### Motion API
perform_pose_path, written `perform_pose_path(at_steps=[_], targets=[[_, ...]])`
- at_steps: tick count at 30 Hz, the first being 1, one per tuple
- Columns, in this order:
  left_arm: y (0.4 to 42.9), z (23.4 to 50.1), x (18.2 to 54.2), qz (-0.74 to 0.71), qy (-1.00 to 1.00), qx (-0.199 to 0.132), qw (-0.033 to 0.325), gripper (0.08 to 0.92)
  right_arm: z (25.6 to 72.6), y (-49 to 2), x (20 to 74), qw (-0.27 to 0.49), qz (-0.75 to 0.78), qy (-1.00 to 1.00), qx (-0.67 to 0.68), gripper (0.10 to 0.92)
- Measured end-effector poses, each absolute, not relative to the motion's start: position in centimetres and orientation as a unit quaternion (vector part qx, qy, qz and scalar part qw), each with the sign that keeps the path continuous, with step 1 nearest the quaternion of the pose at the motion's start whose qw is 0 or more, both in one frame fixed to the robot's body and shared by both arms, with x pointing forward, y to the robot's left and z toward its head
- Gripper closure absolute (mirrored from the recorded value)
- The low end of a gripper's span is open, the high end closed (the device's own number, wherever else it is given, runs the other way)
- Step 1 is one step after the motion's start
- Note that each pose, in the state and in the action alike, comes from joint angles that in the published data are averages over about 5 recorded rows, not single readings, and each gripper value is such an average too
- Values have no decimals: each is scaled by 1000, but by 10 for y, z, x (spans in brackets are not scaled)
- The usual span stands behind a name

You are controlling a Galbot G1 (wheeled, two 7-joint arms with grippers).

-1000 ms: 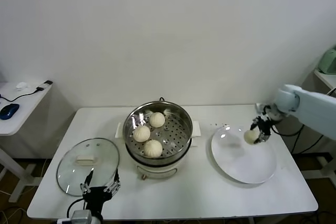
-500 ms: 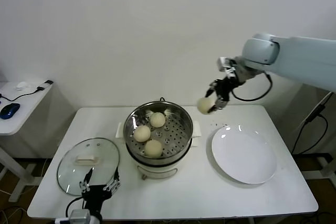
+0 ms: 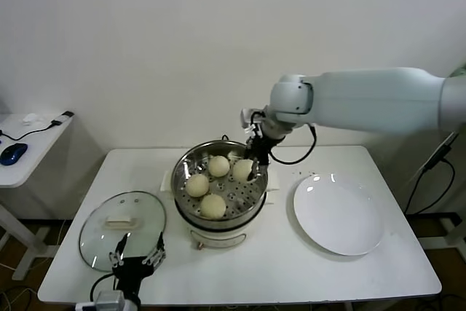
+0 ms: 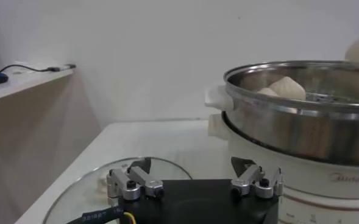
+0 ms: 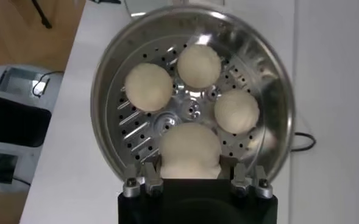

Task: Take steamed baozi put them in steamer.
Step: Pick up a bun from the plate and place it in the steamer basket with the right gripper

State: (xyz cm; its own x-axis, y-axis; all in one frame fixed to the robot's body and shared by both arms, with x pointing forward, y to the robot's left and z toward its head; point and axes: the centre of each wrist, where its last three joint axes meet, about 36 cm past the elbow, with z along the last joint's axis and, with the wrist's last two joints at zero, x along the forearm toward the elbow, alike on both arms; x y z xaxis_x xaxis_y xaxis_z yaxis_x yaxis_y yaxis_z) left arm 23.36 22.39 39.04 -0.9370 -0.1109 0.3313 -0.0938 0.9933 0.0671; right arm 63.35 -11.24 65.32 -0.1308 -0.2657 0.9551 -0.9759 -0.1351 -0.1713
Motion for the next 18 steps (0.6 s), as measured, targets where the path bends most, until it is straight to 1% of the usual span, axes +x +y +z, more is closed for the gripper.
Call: perform_pose_path(at_steps=[8,14,16,18], targets=[[225,387,236,-26,-983,52,172,177,609,-104,642,363,509,-553,551,377],[226,386,237,-26,-983,52,173,177,586,-97,645,367,507,-552,551,377],[226,386,237,-26,-983,52,173,177,582,-95,645,367,508,-551,551,369],[226,386,237,-25,-983,52,173,177,580,-95,646,366,509,-550,552,336]])
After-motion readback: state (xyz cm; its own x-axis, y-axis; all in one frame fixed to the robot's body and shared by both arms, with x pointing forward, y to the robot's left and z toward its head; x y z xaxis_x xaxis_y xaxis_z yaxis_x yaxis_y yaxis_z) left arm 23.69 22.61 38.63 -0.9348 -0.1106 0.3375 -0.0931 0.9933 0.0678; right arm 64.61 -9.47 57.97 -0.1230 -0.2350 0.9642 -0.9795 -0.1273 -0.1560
